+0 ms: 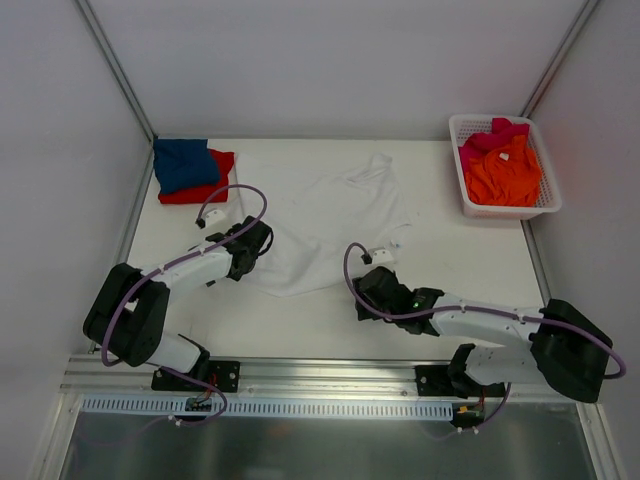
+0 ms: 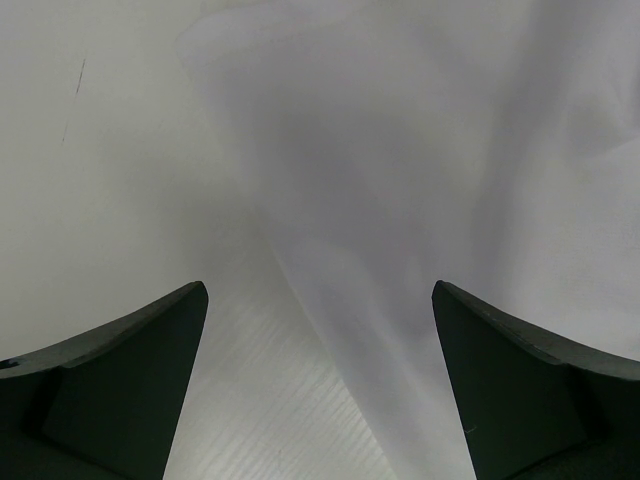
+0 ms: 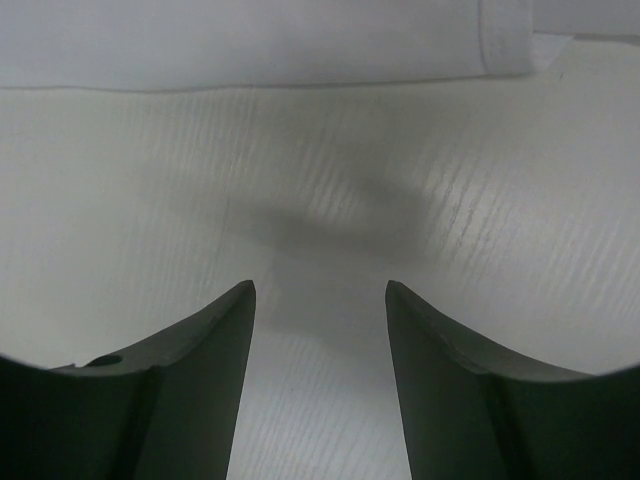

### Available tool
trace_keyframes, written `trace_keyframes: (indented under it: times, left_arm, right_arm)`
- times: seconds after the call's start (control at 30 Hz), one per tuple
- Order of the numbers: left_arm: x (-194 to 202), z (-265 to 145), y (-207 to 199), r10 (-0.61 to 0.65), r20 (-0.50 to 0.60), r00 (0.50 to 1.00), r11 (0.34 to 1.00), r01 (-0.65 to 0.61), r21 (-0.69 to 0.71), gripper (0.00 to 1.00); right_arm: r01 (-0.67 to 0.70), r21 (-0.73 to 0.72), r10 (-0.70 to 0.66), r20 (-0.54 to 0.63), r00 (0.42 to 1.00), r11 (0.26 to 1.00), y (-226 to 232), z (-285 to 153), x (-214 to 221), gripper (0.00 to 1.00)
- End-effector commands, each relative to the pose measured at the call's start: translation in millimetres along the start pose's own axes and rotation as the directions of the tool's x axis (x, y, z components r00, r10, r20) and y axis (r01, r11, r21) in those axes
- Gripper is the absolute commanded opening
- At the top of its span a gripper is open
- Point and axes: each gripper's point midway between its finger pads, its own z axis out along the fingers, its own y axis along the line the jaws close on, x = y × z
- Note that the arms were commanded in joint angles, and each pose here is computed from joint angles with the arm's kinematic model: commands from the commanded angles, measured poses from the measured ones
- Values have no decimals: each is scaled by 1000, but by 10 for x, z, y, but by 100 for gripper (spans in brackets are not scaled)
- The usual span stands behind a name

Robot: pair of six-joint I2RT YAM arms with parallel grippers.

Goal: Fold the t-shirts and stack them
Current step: Flatten the tshirt out

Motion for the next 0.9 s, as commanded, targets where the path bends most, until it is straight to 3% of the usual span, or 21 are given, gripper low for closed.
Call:
trace_keyframes:
  times: [0.0, 0.3, 0.57, 0.87]
  left_arm:
    - [-58, -22, -14, 3, 8, 1000, 1000, -3, -6, 97]
    - [-64, -26, -14, 3, 11, 1000, 1000, -3, -6, 97]
    - [-81, -27, -24, 7, 15, 1000, 1000, -7, -6, 97]
    - [-72, -25, -3, 6, 14, 1000, 1000, -6, -8, 98]
  right_arm:
    - [-29, -25, 30, 47, 998, 999, 154, 133, -128, 59]
    - [71, -36, -68, 76, 995, 997, 453, 349, -580, 65]
    - [121, -79, -112, 110, 988, 990, 675, 400, -1075, 65]
    - [103, -102, -96, 65, 993, 989, 680, 615, -915, 63]
